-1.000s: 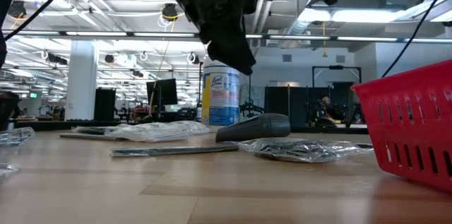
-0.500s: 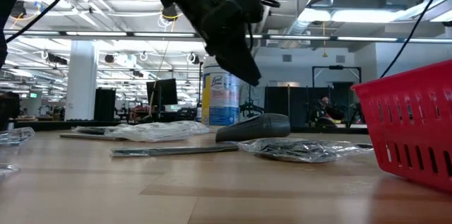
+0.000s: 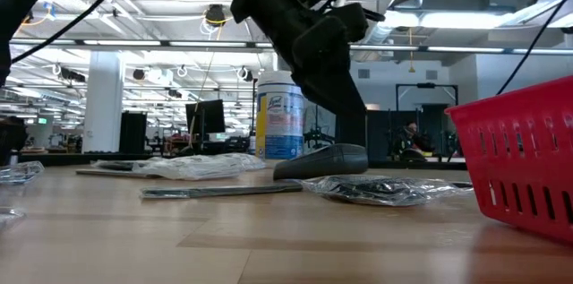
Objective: Pick & Place Travel size toiletries
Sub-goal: Put the gray deodorant into the black bin
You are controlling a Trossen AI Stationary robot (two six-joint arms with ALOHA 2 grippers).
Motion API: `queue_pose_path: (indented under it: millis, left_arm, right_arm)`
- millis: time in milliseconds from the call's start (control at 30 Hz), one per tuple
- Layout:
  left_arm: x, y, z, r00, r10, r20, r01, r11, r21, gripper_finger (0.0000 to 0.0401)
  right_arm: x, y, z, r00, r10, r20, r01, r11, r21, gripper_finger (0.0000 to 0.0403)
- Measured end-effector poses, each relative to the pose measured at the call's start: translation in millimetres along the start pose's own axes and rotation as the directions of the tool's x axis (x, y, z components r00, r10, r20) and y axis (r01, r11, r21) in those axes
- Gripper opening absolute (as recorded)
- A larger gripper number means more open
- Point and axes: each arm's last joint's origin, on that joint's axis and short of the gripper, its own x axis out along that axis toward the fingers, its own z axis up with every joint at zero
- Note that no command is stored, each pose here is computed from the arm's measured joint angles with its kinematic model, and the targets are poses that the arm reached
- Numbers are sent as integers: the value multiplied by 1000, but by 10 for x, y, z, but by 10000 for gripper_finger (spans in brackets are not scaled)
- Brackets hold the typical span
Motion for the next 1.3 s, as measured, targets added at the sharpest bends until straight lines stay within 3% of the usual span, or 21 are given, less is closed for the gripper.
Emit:
queue_pose_path:
  millis: [600,1300]
  left_arm:
    - [66,0,-146,997,2,-74,-3,1000,-8,285]
    - [240,-22,-268,991,-7,-131,6,1000,-8,286]
  right_arm:
    - [-68,-54,-37,999,-35,-38,33,998,-48,75]
    - [-59,-73,-34,998,-51,-36,49,997,-60,75]
